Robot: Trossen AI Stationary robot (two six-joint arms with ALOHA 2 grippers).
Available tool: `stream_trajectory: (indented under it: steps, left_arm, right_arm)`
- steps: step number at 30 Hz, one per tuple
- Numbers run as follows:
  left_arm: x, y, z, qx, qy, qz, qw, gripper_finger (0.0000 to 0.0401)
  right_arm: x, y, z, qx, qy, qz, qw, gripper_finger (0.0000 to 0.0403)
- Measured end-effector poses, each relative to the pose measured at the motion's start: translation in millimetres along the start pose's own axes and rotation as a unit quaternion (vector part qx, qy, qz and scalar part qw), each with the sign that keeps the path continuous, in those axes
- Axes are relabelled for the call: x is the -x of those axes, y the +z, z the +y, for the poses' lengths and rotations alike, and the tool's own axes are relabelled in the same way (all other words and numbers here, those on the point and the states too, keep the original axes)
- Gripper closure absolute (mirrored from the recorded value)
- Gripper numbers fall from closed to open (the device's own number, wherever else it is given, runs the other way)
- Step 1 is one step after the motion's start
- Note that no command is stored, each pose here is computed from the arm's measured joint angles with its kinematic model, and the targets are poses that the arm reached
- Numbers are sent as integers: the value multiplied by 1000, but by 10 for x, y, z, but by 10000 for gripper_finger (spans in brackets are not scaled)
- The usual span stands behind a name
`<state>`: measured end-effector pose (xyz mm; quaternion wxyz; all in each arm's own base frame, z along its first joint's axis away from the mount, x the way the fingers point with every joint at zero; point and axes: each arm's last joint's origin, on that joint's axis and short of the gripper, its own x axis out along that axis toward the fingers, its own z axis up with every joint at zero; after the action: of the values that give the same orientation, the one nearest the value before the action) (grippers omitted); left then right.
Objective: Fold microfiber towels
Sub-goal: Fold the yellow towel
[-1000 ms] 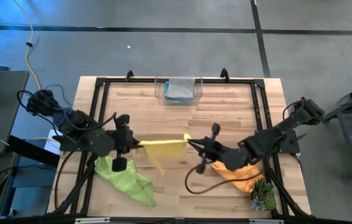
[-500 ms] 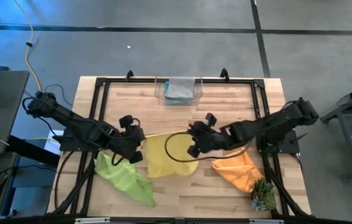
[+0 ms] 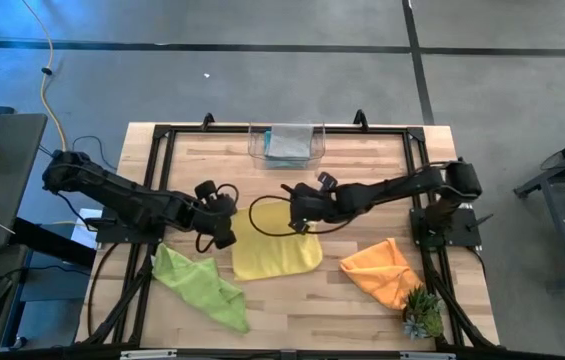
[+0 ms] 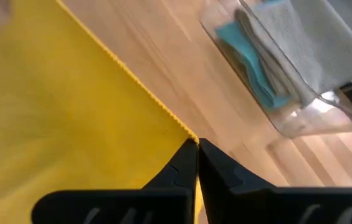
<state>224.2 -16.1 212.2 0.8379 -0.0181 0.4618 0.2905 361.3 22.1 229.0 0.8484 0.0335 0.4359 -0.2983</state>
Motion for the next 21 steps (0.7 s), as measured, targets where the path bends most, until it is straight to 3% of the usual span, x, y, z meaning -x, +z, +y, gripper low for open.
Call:
stream_trajectory:
  steps: [9,15,21]
  left_arm:
    - [-58,-5,155,-78,12,22,997,259]
    - [-52,28,319,-79,0,-3,997,278]
    - [-127,-52,535,-36,-58,-30,997,305]
  right_arm:
    - [-533,-91,-67,2,-66,50,997,403]
    - [-641,-92,-222,-9,-98,72,993,403]
    - [-730,-38,-355,-22,-104,74,992,403]
